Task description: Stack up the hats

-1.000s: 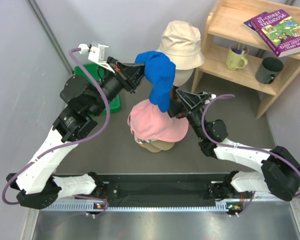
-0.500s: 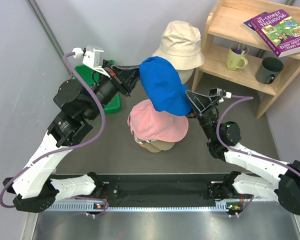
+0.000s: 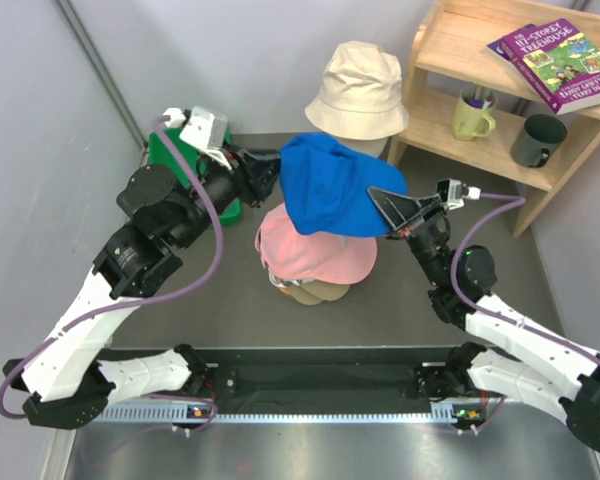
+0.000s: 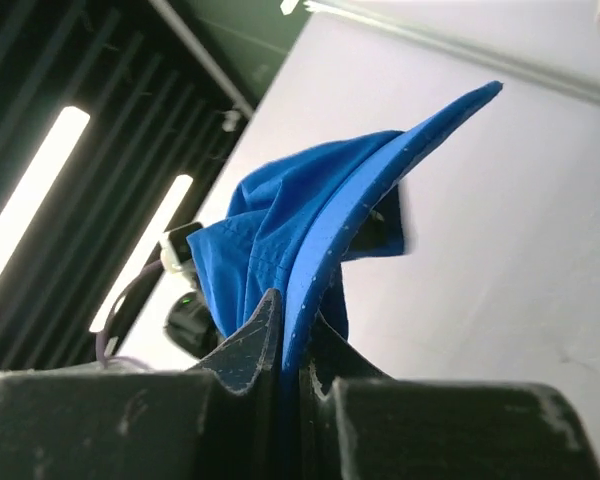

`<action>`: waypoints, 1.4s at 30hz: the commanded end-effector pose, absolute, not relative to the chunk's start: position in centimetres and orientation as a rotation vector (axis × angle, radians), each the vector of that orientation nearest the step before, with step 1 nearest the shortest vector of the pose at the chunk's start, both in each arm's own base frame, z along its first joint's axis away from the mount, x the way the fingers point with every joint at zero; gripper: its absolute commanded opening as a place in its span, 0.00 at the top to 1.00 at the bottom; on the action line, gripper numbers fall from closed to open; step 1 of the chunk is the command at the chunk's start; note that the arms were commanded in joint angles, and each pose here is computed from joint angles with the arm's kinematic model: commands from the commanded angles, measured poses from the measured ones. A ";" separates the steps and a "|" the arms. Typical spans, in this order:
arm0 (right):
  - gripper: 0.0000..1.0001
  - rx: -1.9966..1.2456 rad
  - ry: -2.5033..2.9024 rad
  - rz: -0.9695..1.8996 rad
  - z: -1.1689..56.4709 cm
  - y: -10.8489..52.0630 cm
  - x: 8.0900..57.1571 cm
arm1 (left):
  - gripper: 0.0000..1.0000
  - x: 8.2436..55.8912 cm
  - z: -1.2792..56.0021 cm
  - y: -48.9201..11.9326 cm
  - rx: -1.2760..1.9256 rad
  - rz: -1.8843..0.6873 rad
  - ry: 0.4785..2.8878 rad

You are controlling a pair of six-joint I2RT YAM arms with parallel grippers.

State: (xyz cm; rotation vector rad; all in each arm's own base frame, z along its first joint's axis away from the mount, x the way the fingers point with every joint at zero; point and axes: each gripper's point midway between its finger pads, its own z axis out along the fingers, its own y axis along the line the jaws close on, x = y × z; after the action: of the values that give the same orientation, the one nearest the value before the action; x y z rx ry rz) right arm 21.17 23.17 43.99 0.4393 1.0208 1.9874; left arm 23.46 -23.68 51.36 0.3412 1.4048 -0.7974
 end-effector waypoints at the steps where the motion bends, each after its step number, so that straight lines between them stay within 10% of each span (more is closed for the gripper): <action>1: 1.00 0.347 1.082 1.750 45.1 22.0 21.9 | 0.28 25.2 50.7 -17.8 0.239 -0.456 1.485; 2: 1.00 0.308 1.050 1.711 47.5 21.2 21.2 | 0.08 25.8 50.2 -15.9 0.195 -0.347 1.502; 4: 1.00 0.269 1.212 1.519 45.9 21.7 22.6 | 0.01 26.7 49.7 -10.0 -0.043 -0.073 1.522; 15: 1.00 0.109 1.388 1.502 46.0 25.7 23.4 | 0.01 25.0 50.4 -1.9 -0.282 0.314 1.384; 42: 1.00 -0.128 1.389 1.822 44.0 35.0 22.7 | 0.01 25.4 51.2 -3.2 -0.260 0.207 1.331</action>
State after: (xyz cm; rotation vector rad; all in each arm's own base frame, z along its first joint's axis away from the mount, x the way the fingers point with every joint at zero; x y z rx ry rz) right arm 22.80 36.13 44.36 -0.1411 1.4346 1.7533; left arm 25.55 -3.13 49.78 -0.2335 1.3602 0.2588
